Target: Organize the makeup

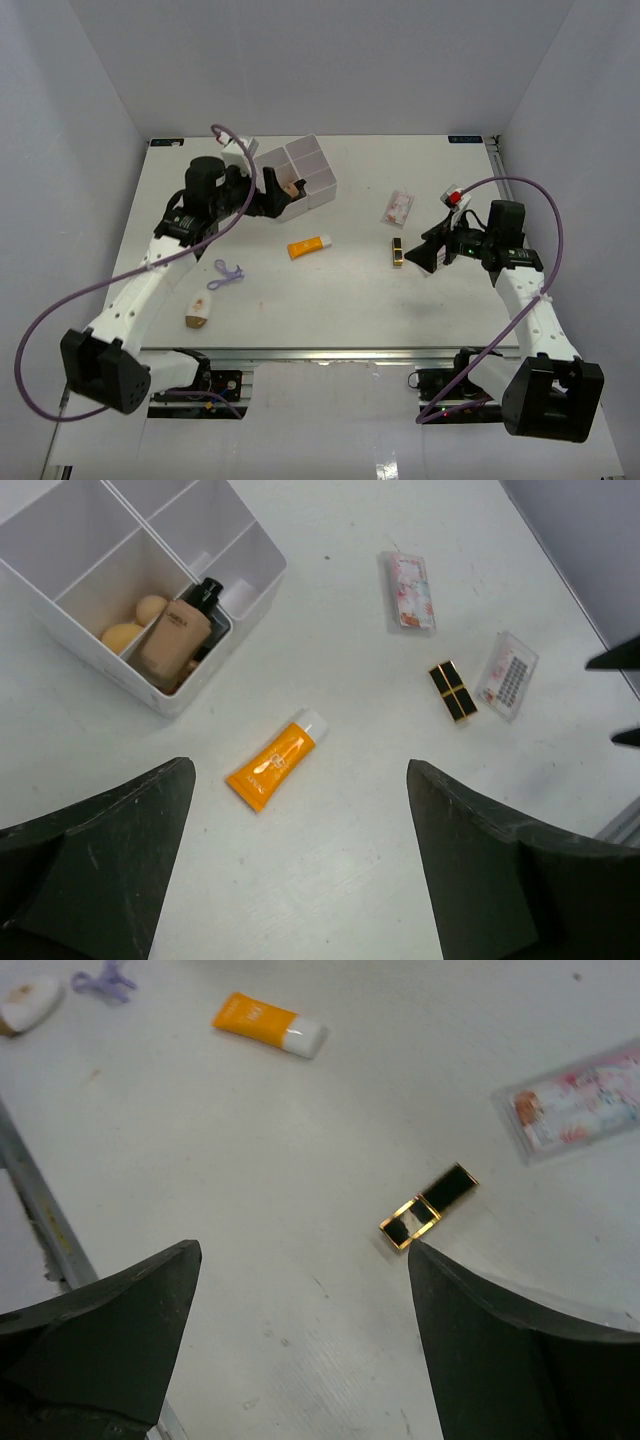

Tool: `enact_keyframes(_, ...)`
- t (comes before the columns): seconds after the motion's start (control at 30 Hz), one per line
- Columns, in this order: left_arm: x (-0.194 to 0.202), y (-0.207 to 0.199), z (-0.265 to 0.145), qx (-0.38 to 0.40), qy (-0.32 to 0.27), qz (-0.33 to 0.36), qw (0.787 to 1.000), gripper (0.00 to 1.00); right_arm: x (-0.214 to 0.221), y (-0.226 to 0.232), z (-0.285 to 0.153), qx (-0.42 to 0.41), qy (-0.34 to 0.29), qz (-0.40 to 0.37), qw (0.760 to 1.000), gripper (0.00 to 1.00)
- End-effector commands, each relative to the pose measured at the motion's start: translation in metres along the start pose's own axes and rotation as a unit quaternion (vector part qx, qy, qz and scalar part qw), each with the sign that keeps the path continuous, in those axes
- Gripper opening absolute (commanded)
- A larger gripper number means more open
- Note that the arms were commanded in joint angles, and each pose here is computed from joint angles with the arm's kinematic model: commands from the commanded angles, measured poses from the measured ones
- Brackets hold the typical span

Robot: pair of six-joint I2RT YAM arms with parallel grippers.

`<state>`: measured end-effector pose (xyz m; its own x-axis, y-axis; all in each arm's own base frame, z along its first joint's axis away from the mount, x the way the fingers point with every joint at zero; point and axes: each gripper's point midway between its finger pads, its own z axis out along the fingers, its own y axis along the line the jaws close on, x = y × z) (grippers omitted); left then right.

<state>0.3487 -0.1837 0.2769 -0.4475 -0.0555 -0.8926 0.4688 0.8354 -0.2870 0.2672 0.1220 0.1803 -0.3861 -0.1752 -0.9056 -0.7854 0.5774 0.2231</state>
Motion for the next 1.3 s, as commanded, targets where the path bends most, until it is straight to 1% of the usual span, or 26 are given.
enact_keyframes(0.0, 0.032, -0.012, -0.032, 0.043, -0.013, 0.006, 0.999, 0.98, -0.009, -0.038, 0.006, 0.131, 0.034, 0.007, 0.991, 0.90)
enact_keyframes(0.07, 0.034, -0.006, -0.044, 0.020, -0.034, 0.013, 0.999, 0.98, -0.011, -0.045, 0.016, 0.158, 0.051, 0.013, 0.986, 0.90)
enact_keyframes(0.13, 0.028, -0.001, -0.056, 0.000, -0.062, 0.017, 0.998, 0.98, -0.018, -0.054, 0.024, 0.201, 0.058, 0.026, 0.977, 0.90)
enact_keyframes(0.17, 0.031, -0.001, -0.059, -0.003, -0.067, 0.017, 0.998, 0.98, -0.020, -0.056, 0.032, 0.205, 0.066, 0.028, 0.976, 0.90)
enact_keyframes(0.23, 0.034, 0.004, -0.062, -0.014, -0.073, 0.014, 0.997, 0.98, -0.016, -0.071, 0.040, 0.246, 0.084, 0.044, 0.965, 0.90)
enact_keyframes(0.27, 0.039, 0.007, -0.061, -0.022, -0.071, 0.009, 0.997, 0.98, -0.008, -0.073, 0.049, 0.248, 0.100, 0.062, 0.962, 0.90)
enact_keyframes(0.4, 0.045, 0.008, -0.062, -0.024, -0.067, 0.000, 0.997, 0.98, 0.004, -0.081, 0.071, 0.255, 0.130, 0.083, 0.955, 0.92)
enact_keyframes(0.5, 0.042, 0.009, -0.066, -0.030, -0.075, 0.001, 0.997, 0.98, 0.018, -0.092, 0.079, 0.277, 0.157, 0.090, 0.944, 0.98)
enact_keyframes(0.53, 0.042, 0.009, -0.068, -0.030, -0.078, 0.001, 0.997, 0.98, 0.023, -0.096, 0.080, 0.283, 0.167, 0.093, 0.940, 0.98)
enact_keyframes(0.6, 0.041, 0.009, -0.070, -0.031, -0.082, 0.001, 0.996, 0.98, 0.031, -0.098, 0.083, 0.287, 0.176, 0.107, 0.936, 0.91)
enact_keyframes(0.7, 0.040, 0.009, -0.073, -0.032, -0.088, 0.001, 0.996, 0.98, 0.042, -0.097, 0.091, 0.275, 0.190, 0.118, 0.935, 0.74)
enact_keyframes(0.8, 0.040, 0.009, -0.073, -0.034, -0.088, 0.000, 0.996, 0.98, 0.053, -0.096, 0.098, 0.264, 0.209, 0.129, 0.933, 0.62)
enact_keyframes(0.9, 0.040, 0.010, -0.072, -0.034, -0.087, 0.000, 0.996, 0.98, 0.060, -0.099, 0.103, 0.263, 0.222, 0.134, 0.929, 0.61)
enact_keyframes(1.27, 0.042, 0.012, -0.071, -0.041, -0.085, -0.001, 0.996, 0.98, 0.076, -0.096, 0.111, 0.254, 0.245, 0.138, 0.925, 0.61)
